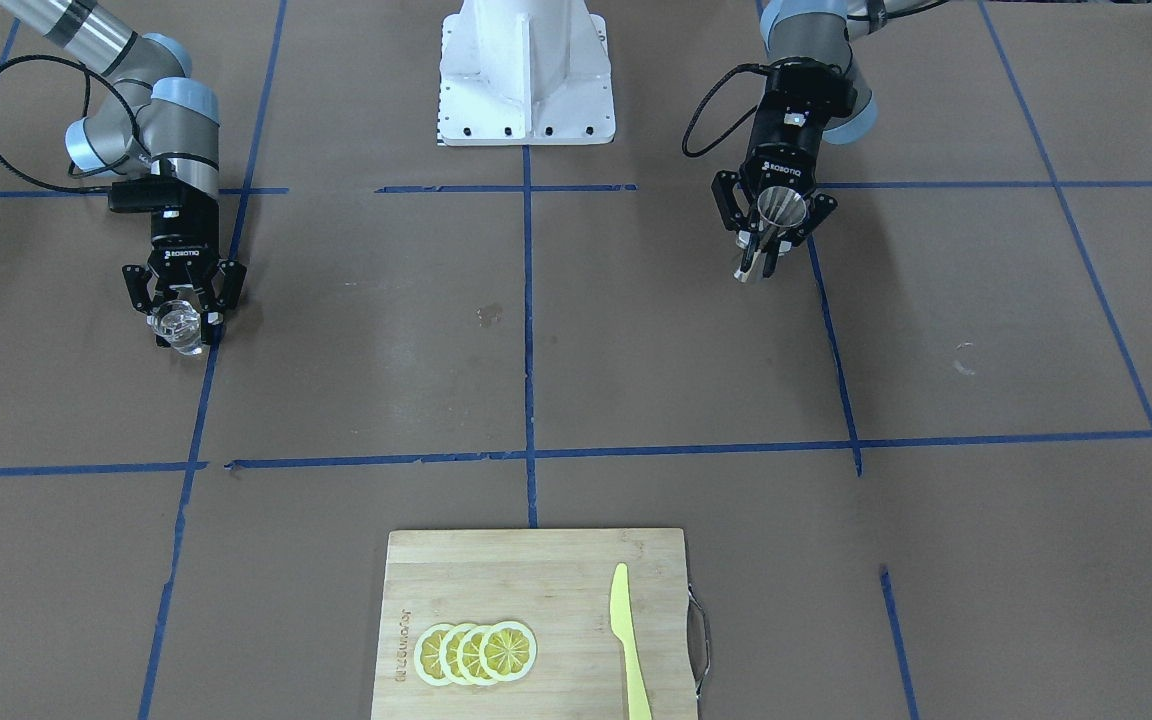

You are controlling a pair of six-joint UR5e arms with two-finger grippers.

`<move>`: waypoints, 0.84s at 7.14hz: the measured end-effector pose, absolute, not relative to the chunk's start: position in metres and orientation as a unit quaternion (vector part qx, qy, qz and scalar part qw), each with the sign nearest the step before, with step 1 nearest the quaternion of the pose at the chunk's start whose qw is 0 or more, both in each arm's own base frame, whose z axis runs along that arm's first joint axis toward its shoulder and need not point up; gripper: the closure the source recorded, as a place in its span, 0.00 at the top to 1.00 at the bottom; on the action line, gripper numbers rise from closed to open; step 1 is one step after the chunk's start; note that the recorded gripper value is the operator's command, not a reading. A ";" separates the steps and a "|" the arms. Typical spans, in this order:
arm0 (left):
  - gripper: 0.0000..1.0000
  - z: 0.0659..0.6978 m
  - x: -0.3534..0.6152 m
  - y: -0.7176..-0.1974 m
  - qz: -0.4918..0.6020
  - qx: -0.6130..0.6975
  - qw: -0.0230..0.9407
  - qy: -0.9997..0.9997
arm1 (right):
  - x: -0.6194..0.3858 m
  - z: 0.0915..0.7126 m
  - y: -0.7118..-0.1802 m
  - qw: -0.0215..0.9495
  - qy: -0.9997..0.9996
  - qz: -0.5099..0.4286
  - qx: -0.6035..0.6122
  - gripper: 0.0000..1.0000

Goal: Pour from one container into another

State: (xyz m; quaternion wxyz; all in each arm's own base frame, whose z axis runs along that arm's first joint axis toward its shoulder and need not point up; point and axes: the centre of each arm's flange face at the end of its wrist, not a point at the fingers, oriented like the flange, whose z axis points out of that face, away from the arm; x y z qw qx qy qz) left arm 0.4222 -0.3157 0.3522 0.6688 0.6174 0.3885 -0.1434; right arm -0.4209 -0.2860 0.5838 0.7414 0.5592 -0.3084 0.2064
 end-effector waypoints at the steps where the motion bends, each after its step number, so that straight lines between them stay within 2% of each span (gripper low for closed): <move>1: 0.00 0.351 0.421 -0.316 -0.144 0.617 0.668 0.390 | -0.421 0.582 -0.286 0.737 -0.316 0.201 0.563 0.03; 4: 0.00 0.350 0.421 -0.315 -0.145 0.617 0.667 0.391 | -0.438 0.546 -0.296 0.725 -0.328 0.194 0.574 0.00; 6: 0.00 0.351 0.423 -0.314 -0.143 0.617 0.668 0.391 | -0.458 0.502 -0.311 0.709 -0.338 0.204 0.584 0.03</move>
